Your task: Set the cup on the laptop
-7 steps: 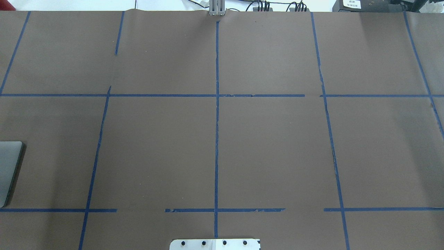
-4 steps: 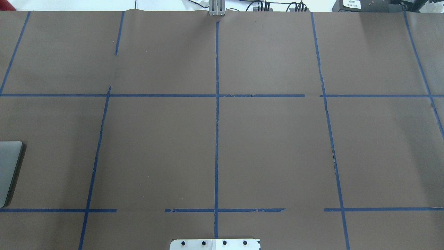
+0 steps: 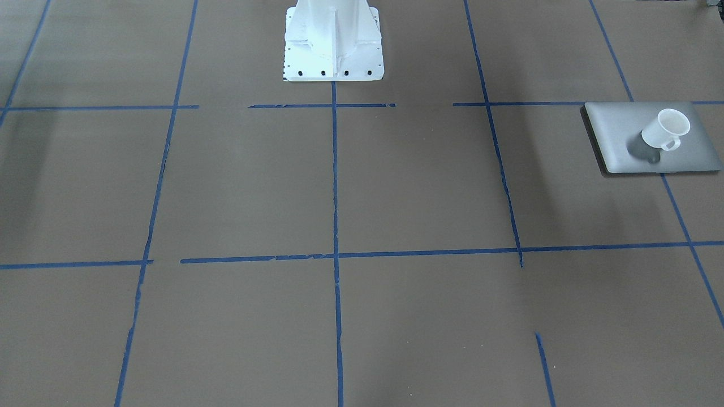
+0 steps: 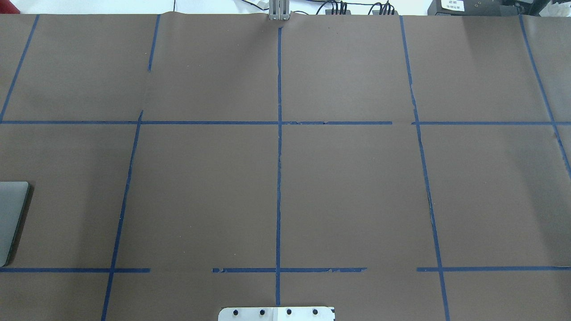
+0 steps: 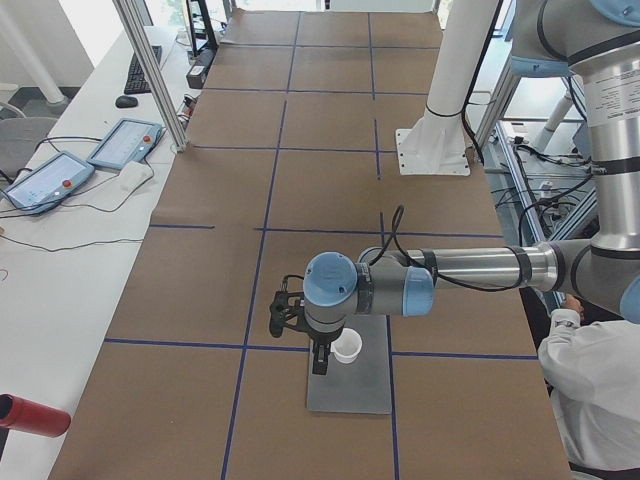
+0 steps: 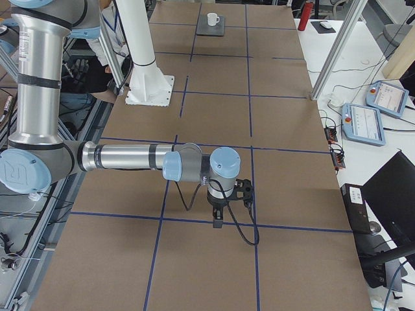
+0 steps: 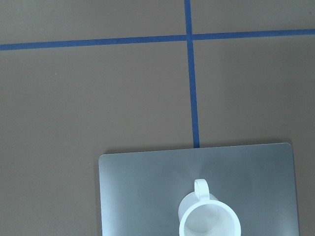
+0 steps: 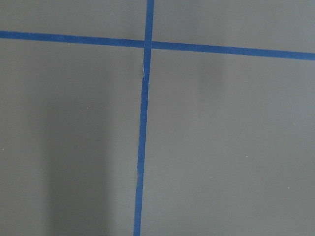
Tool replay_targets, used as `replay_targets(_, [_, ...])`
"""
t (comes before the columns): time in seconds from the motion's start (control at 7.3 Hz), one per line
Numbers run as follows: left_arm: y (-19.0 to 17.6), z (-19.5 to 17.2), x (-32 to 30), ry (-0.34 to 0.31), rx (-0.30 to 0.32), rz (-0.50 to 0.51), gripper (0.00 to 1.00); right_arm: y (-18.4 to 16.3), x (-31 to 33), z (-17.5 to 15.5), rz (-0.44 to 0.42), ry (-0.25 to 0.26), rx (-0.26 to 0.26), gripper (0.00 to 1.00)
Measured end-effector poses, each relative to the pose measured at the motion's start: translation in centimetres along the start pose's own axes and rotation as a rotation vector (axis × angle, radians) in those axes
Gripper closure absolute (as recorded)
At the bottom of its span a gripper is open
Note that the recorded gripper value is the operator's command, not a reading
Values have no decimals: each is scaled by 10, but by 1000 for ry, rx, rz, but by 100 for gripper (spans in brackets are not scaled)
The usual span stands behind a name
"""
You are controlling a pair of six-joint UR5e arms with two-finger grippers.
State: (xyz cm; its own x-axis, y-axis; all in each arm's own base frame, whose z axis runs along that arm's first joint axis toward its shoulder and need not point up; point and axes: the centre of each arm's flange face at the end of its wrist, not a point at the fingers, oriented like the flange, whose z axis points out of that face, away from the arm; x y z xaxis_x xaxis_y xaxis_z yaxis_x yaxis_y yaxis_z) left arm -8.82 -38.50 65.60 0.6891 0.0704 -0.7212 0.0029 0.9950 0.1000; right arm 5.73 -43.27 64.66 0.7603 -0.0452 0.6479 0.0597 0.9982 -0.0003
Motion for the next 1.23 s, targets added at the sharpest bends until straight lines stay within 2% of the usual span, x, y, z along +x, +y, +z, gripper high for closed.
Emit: replay_targets(1.23, [-11,-6,6,-2,18,19,0,0,0,0,0,-1,0,0])
